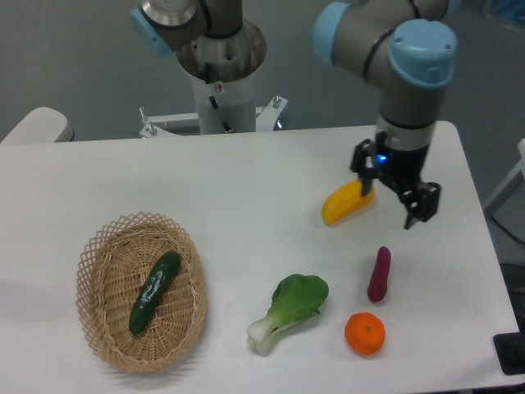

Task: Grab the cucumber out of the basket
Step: 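Move the open gripper over the wicker basket above the green cucumber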

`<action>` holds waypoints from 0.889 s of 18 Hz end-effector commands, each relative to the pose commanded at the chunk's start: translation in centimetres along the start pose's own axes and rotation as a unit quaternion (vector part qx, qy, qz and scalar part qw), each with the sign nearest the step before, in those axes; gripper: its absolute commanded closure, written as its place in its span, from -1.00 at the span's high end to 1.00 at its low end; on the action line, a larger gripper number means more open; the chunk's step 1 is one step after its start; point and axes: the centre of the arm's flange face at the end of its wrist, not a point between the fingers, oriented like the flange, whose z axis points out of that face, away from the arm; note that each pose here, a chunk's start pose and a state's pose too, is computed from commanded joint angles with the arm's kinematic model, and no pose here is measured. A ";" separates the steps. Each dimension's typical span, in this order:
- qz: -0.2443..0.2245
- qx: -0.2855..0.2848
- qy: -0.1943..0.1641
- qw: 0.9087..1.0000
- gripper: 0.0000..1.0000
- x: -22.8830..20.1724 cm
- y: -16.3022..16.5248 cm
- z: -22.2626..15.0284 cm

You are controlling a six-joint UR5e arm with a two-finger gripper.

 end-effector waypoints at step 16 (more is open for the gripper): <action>-0.204 -0.023 0.066 0.977 1.00 17.0 -16.6 8.1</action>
